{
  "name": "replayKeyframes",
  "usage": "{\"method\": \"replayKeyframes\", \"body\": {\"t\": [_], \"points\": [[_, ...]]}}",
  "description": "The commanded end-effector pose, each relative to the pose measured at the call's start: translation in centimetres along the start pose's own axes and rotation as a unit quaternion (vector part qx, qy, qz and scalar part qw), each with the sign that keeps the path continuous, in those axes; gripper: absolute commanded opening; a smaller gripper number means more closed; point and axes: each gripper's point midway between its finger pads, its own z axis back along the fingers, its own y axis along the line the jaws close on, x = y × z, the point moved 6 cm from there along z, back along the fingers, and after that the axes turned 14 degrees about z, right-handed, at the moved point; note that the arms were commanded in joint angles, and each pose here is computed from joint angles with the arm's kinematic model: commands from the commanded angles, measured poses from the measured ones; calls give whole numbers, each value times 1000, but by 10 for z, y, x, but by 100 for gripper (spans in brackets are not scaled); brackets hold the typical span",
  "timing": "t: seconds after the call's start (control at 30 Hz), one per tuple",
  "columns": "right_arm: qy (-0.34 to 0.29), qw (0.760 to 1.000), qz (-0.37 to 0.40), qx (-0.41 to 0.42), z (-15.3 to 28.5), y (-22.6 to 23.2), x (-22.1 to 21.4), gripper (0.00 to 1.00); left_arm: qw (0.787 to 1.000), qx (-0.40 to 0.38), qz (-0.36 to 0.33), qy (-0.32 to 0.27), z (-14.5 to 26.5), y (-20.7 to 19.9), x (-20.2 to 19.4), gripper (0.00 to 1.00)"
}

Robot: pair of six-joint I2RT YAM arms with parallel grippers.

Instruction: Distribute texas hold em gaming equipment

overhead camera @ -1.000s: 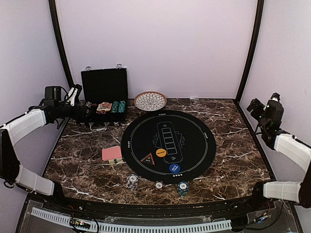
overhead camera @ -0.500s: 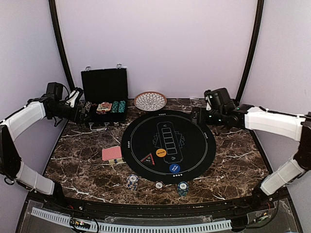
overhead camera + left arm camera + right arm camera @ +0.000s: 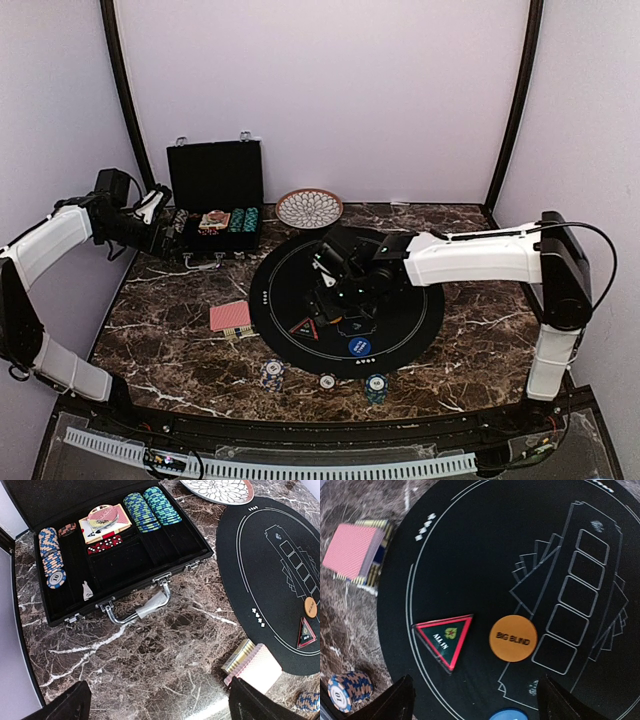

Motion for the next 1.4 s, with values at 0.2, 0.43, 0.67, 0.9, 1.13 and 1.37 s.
{"method": "replayKeyframes", "body": {"t": [0.2,0.43,0.67,0.9,1.13,1.37], "points": [[-14,998,8,62,-26,41,11,65,999,-27,-12,-19,27,-13,6,99],[18,999,21,47,-47,48,-14,58,999,-41,-8,-19,30,-17,9,99],[27,999,23,35,-59,47,-23,51,999,-46,1,-19,30,-18,11,99],[39,998,27,27,-73,46,-33,43,999,-48,3,-24,34,-19,14,99],[44,998,30,14,-85,45,-35,35,998,-52,3,-30,38,-22,15,99],[36,999,24,9,-94,47,-27,27,997,-57,3,-43,43,-24,18,99]]}}
